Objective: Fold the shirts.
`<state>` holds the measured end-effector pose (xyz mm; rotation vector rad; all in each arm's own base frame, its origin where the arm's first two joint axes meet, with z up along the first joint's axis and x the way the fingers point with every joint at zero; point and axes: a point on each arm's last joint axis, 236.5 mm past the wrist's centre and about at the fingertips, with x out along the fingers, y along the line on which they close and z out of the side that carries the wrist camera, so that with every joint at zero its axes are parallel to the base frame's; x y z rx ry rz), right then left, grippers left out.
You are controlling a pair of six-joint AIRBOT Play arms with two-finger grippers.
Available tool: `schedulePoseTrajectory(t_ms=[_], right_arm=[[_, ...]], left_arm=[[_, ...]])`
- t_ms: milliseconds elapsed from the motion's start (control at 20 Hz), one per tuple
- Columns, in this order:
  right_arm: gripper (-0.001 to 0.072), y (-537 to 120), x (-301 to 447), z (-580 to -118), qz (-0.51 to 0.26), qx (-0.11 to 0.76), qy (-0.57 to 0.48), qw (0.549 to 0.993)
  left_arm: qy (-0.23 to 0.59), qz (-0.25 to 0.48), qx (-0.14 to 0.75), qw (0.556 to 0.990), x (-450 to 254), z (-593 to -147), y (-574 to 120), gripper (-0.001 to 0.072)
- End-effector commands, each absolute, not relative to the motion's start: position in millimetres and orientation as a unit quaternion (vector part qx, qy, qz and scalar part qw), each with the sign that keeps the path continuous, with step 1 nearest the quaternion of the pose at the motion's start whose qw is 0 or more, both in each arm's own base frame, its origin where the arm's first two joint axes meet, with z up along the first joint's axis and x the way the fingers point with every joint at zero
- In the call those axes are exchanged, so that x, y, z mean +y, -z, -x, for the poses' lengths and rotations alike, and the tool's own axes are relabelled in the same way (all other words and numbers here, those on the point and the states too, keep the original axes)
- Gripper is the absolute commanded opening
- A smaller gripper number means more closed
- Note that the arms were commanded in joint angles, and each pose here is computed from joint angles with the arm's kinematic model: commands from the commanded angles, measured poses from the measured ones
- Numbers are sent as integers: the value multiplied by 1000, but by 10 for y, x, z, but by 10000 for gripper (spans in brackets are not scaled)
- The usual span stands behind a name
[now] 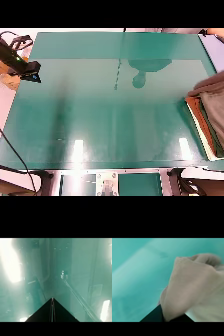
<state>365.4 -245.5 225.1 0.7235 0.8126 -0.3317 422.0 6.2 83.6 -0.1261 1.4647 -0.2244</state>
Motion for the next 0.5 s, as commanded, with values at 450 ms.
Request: schedulePoseTrajectory(t_ms=[450], right_arm=[[13, -1939, -2993, -2194, -350, 489, 359, 714]], left_arm=[[102, 57, 665, 737, 63, -4229, -836, 25]])
